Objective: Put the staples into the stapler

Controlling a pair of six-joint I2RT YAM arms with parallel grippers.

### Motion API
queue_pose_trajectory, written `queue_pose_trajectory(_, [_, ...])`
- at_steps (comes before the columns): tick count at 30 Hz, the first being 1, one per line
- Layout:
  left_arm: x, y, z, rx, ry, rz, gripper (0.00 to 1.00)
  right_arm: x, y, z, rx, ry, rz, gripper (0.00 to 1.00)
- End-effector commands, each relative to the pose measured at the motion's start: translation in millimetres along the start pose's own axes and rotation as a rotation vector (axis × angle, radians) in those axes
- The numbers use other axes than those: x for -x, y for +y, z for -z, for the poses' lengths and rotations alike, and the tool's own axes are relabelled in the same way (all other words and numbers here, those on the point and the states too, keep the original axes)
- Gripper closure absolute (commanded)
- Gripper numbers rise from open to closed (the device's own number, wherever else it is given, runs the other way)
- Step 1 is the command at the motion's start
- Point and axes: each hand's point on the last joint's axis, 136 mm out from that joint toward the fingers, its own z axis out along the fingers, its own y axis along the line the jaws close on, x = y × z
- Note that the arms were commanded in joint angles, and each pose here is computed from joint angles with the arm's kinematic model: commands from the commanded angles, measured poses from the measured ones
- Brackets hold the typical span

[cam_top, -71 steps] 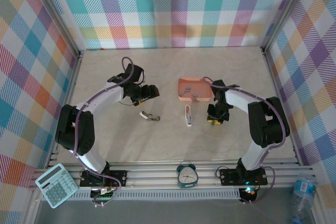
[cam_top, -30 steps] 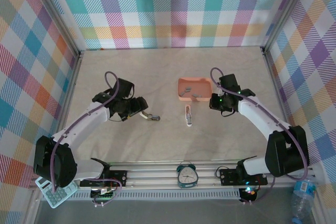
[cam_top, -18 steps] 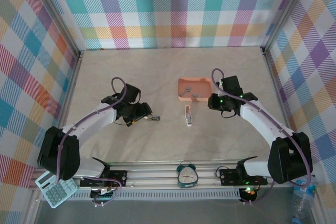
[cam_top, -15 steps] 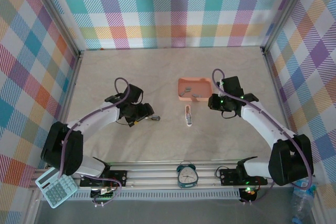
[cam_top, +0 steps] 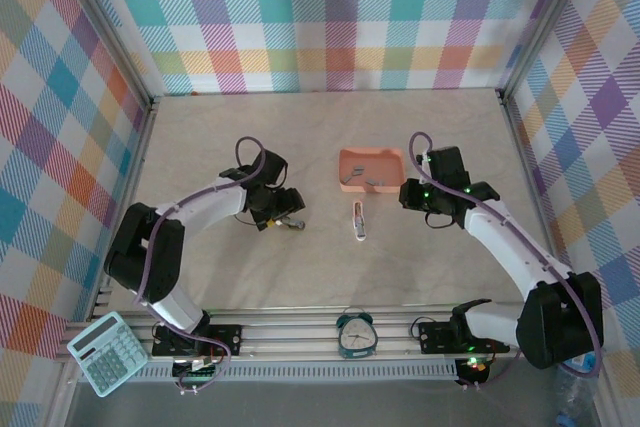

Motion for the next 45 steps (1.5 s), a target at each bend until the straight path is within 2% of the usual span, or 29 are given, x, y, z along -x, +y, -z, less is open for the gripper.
queue_pose_trajectory(1, [0.4,-9.5,-5.1,-0.003,0.024,-0.047,0.22,-5.9,-2.7,5.1,-0.013,0.001,0.022,0.86])
queue_pose_trajectory(6, [5.2,-15.9,-11.1,0.006,0.04,-0.077,0.22,-5.6,-3.1,11.4,-0.017,-0.016,0.02,0.86])
queue_pose_trajectory(19, [2.7,17.1,-6.1,0.124,0.0,-0.089,0.25,-3.5,0.5,12.2,0.002,-0.025,0.017,0.86])
queue_pose_trajectory(31, [12.6,7.0,-17.5,0.103,-0.012,-0.118,0.39,-4.5,1.6,17.6,0.01,-0.039,0.025,0.85])
queue_pose_trajectory(45, [18.5,6.5,-22.8,0.117,-0.021,-0.26,0.53,-6.1,2.2,19.1,0.017,-0.04,0.026,0.85])
